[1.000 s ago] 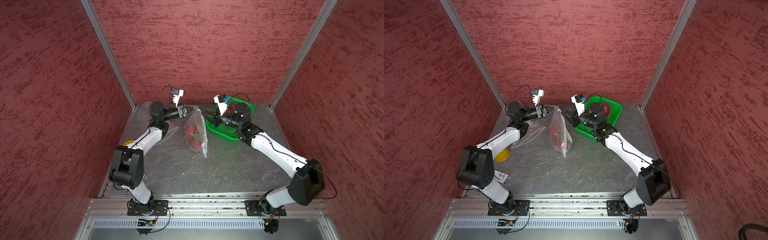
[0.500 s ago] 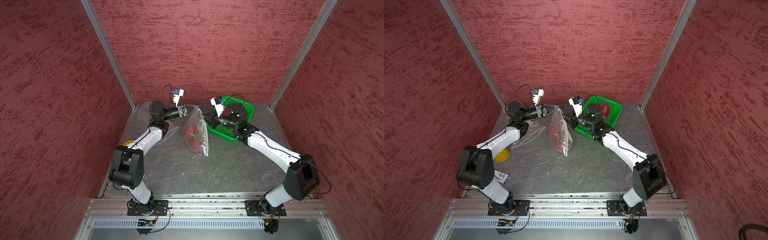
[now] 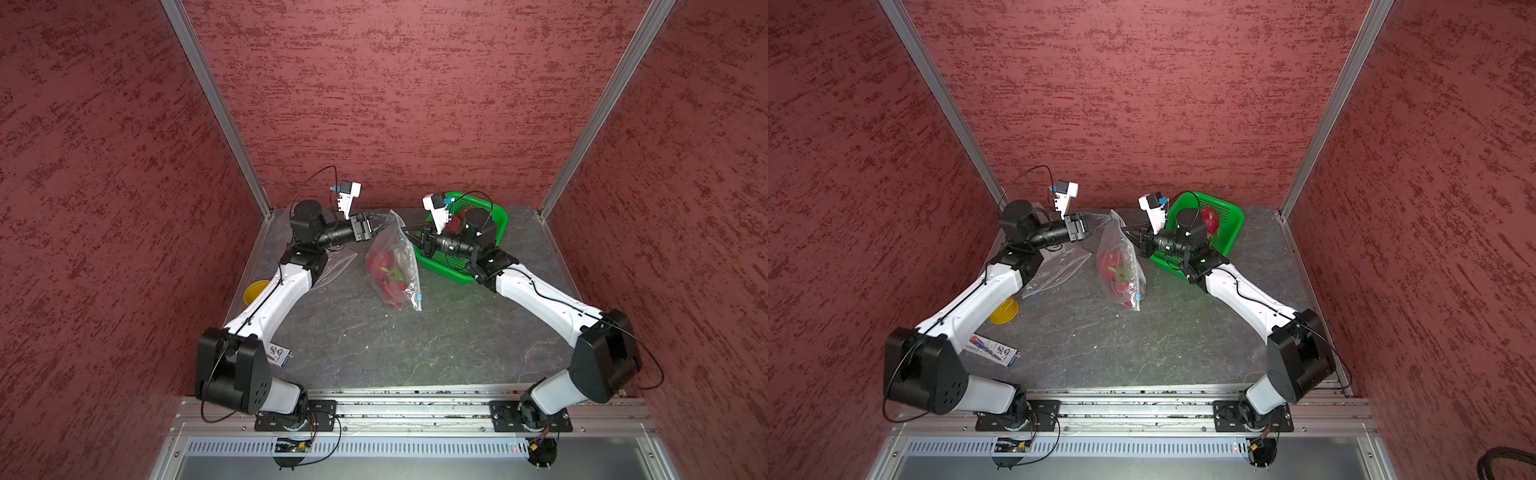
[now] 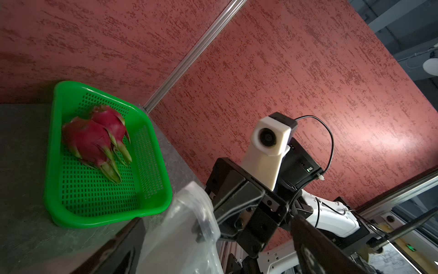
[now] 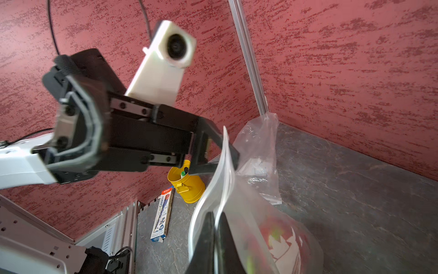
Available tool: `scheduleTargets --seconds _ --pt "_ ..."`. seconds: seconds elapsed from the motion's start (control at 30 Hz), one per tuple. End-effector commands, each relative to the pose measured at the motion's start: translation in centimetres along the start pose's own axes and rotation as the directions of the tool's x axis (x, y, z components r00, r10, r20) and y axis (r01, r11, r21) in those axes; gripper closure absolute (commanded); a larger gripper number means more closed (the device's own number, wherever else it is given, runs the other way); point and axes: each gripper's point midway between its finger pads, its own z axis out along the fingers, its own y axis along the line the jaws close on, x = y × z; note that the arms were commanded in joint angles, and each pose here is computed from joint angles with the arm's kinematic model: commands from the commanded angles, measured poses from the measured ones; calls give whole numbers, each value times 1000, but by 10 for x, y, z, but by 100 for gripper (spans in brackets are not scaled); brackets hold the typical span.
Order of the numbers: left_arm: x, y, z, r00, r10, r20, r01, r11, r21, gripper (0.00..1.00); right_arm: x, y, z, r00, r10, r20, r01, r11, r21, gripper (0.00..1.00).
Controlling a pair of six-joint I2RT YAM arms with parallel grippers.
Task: Open the zip-top bag and take out the dragon fruit
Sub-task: Open the zipper of the food storage bag at the center of the board.
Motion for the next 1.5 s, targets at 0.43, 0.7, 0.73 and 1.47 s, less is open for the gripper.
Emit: scheduleTargets --seconds 0.43,0.7,0.73,1.47 --pt "32 21 8 996 -92 -19 88 988 -129 10 -20 18 -17 989 15 146 -9 999 -41 100" --pt "32 16 31 992 -119 -48 115 991 -69 17 -8 20 -10 991 42 127 -34 997 -65 100" --pt "32 16 33 991 -119 -52 116 991 -67 17 -7 21 -9 991 43 126 -35 997 -69 100" --pt "10 33 10 991 -134 -11 134 989 -56 100 0 13 -16 996 -9 92 9 1000 10 100"
